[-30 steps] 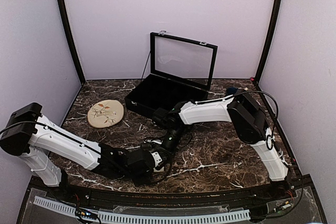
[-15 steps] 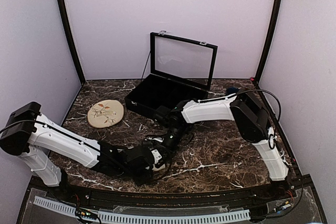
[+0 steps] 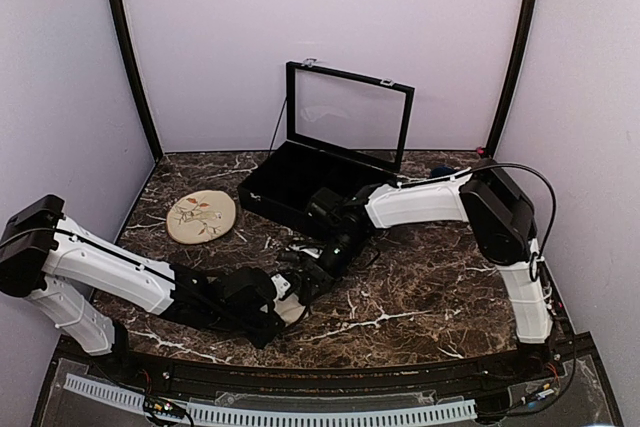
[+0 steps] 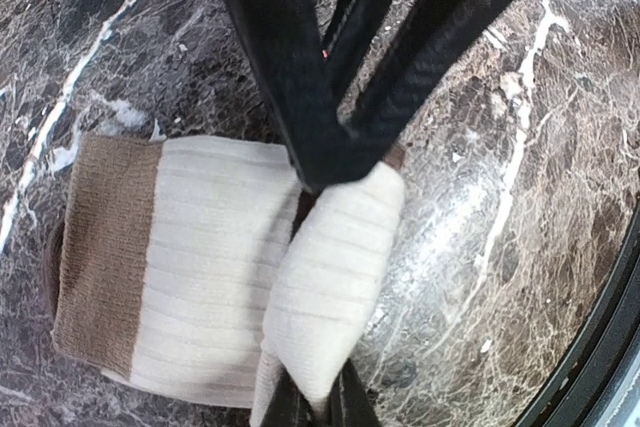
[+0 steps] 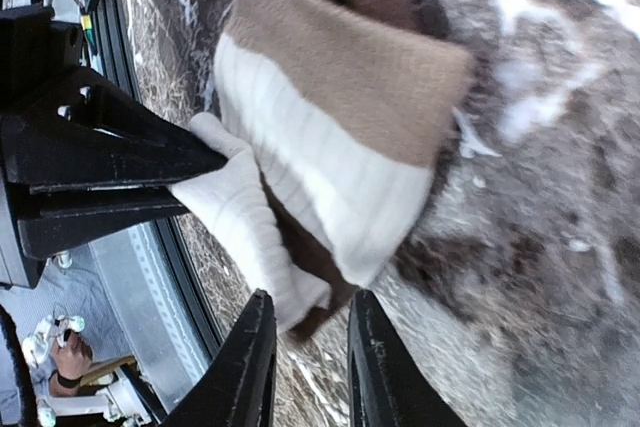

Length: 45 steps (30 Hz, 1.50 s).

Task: Roll the socks
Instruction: Roll the sock at the center of the board.

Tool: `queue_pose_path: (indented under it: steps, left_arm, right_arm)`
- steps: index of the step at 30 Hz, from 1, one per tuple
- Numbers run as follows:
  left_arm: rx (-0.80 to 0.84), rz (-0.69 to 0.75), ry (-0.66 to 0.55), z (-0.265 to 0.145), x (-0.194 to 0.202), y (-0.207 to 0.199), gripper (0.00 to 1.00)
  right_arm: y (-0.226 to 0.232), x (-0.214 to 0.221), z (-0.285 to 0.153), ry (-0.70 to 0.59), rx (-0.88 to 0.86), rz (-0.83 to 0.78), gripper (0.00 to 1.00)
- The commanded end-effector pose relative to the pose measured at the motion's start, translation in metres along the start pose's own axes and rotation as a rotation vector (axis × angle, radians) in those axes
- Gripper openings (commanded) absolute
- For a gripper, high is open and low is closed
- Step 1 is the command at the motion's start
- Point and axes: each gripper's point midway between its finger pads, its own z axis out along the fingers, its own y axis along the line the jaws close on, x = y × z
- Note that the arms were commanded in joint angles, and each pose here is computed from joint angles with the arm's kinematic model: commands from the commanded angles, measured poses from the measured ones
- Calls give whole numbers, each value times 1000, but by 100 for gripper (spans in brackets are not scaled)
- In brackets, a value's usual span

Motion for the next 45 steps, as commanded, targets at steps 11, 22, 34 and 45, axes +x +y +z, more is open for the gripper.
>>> queue_pose_path:
  steps: [11,22,34,45]
  left_arm:
    - [69,-174,83,1,34,11,0]
    - [248,-335,118,-1,44,1,0]
    - [484,-500,223,-6,51,-18,0]
    - [637,-630,313,-14,63,-22,0]
  right_arm:
    - [-2,-33,-47,-223,78,-53,24]
    - [-4,-30,-69,-351,194,-128,24]
    - [16,-20,-51,-358,450,-358,24]
    - [44,-1,-36,-398,630,-541,24]
